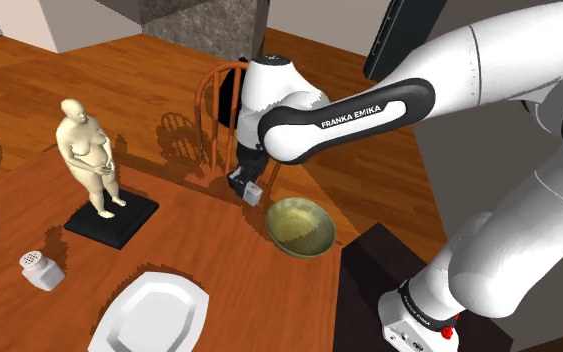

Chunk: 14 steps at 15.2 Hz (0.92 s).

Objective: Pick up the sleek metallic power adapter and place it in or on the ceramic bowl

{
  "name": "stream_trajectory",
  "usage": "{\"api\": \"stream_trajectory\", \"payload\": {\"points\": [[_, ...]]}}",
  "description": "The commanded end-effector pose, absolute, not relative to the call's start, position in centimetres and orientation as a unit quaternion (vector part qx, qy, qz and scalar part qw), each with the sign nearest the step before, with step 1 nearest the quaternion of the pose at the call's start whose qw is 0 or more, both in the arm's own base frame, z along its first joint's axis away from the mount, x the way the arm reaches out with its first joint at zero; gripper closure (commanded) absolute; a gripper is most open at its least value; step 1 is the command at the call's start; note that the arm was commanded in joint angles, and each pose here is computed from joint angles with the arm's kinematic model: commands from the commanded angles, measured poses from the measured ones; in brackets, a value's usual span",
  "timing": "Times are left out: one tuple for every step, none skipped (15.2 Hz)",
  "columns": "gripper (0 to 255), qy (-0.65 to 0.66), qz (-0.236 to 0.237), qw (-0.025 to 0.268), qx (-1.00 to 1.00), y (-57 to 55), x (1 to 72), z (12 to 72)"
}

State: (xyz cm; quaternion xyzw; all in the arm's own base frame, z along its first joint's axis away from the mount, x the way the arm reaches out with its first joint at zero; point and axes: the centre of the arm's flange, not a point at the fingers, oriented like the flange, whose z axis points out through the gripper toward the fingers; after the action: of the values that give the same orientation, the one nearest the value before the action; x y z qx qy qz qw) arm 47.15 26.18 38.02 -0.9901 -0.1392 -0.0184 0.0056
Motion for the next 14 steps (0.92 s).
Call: {"api": "stream_trajectory", "payload": {"points": [[255, -0.139, -0.018, 0.006, -0.990, 26.3, 47.2, 39.1], [255, -0.139, -0.018, 0.006, -0.990, 26.3, 47.2, 39.7], [255, -0.139, -0.018, 0.006, -0.990, 26.3, 47.2, 40.2], [255, -0.139, -0.018, 0.006, -0.990, 26.3, 47.2, 40.7], [255, -0.139, -0.018, 0.006, -0.990, 26.3, 47.2, 41.2], [255, -0.139, -0.018, 0.006, -0.990, 26.3, 47.2, 41.8], [255, -0.139, -0.018, 0.006, -0.990, 26.3, 47.2, 42.3], [255, -0.139, -0.018, 0.006, -0.990, 26.3, 47.2, 42.8], [255, -0.139, -0.018, 0.006, -0.990, 26.3, 47.2, 43.4], [255, -0.139, -0.018, 0.006, -0.990, 26.3, 47.2, 43.9], [255, -0.139, -0.018, 0.006, -0.990, 26.3, 47.2, 44.4], [255, -0.139, -0.018, 0.006, -0.990, 26.3, 47.2, 44.5], [255, -0.139, -0.018, 0.006, -0.990, 25.6, 46.1, 44.5], [255, -0.139, -0.018, 0.006, -0.990, 24.9, 45.0, 44.5]]}}
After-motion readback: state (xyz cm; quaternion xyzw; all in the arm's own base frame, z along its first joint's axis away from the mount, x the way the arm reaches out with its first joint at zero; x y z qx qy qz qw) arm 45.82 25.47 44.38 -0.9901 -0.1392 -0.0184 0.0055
